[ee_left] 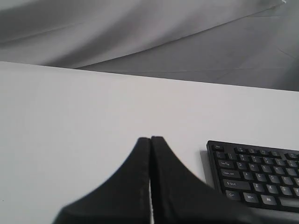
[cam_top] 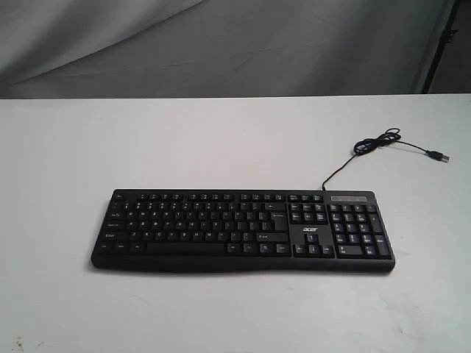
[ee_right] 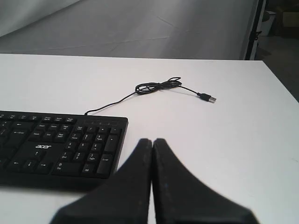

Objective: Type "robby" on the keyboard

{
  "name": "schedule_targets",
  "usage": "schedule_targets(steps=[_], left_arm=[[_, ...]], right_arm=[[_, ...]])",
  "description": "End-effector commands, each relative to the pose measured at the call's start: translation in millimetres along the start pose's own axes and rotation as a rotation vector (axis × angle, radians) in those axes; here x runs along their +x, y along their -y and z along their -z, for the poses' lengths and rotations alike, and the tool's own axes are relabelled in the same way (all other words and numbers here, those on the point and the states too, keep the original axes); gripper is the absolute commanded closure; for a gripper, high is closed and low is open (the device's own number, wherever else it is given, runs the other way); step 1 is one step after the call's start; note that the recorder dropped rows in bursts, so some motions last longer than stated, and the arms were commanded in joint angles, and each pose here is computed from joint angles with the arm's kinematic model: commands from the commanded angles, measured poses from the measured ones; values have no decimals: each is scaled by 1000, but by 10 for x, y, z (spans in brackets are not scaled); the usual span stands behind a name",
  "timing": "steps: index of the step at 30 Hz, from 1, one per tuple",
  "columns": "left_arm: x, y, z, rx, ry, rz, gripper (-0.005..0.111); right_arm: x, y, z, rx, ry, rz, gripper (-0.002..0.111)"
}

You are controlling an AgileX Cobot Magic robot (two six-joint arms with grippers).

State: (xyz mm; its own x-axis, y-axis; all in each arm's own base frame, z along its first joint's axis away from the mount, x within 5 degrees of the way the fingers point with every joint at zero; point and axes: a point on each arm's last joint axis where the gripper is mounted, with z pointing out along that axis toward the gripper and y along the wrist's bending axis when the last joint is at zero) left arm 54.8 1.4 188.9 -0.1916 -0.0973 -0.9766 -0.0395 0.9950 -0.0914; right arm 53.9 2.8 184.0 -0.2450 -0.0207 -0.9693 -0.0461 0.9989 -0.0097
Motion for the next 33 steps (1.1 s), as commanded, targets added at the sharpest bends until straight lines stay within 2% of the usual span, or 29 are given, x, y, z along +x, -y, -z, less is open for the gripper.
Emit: schedule_targets(steps=[1, 16, 20, 24, 25, 28, 31, 33], left_arm=[[13, 3, -1, 6, 1, 13, 107], [13, 3, -1, 6, 1, 13, 107], [13, 3, -1, 6, 1, 13, 107], [13, 3, -1, 6, 1, 13, 107], [13, 3, -1, 6, 1, 13, 107], [13, 3, -1, 6, 1, 13, 107], [13, 3, -1, 6, 1, 13, 107], [13, 3, -1, 6, 1, 13, 107]], right_arm=[[10, 6, 0, 11, 1, 0, 108], [19, 7, 5, 11, -19, 5, 108], [-270, 7, 136, 10, 24, 6, 108], [-673, 25, 289, 30, 95, 44, 108], [-869, 27, 316, 30, 100, 43, 108], [-1202, 36, 186, 28, 37, 43, 108], [-1310, 38, -37, 20, -58, 11, 108], [-1292, 14, -196, -4, -144, -71, 108]])
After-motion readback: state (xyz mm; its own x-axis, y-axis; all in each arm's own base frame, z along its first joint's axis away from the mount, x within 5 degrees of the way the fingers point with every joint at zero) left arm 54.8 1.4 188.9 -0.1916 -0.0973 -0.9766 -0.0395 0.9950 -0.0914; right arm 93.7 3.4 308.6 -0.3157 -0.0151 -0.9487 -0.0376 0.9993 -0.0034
